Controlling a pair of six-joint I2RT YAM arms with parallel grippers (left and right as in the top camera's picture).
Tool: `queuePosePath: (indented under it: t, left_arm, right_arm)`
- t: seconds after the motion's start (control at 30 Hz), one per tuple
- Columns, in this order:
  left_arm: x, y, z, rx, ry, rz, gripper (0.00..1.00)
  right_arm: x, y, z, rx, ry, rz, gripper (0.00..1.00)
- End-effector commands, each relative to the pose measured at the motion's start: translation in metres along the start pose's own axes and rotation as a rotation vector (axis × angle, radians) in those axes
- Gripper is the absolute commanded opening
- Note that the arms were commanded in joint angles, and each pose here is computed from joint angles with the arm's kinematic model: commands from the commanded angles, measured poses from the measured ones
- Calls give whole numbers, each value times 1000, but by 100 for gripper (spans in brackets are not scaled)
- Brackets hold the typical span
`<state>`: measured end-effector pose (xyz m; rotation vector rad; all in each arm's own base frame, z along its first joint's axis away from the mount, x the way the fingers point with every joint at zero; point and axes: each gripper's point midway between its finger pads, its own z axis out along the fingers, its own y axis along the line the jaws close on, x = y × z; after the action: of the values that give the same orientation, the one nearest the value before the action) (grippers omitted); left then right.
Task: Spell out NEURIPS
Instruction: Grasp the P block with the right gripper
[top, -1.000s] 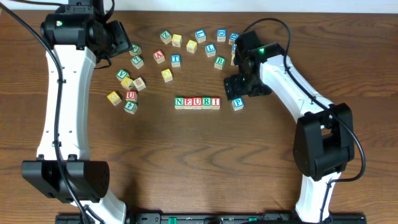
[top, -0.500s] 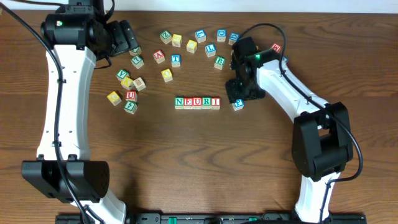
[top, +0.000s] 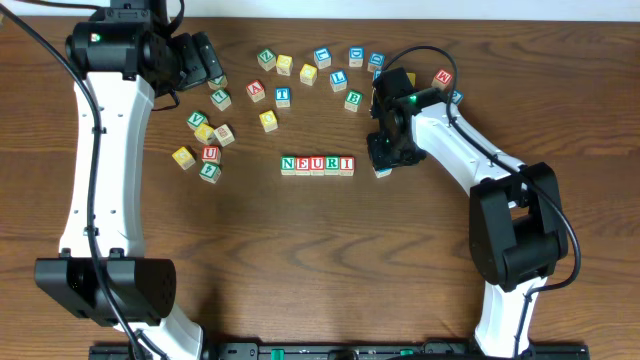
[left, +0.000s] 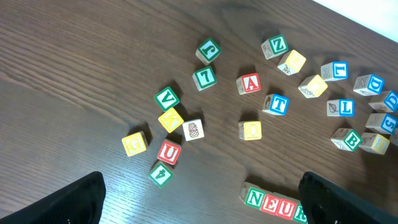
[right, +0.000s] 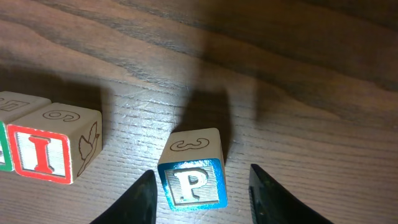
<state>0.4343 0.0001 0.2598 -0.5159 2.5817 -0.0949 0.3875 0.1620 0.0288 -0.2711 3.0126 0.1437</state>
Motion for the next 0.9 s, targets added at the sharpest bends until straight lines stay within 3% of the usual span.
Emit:
queuePosePath:
  t: [0.0, 0.3, 0.53, 0.87]
  left_arm:
    - [1, 5, 5, -20, 10, 7, 98]
    - [1, 5, 5, -20, 10, 7, 98]
    - [1, 5, 5, -20, 10, 7, 98]
    - [1, 5, 5, -20, 10, 7, 98]
  right_arm:
    - [3, 4, 2, -3, 9, -11, 41]
    - [8, 2, 11, -2, 11, 13, 39]
    - [4, 3, 11, -7, -7, 33, 32]
    - [-4, 22, 10, -104, -23, 208, 27]
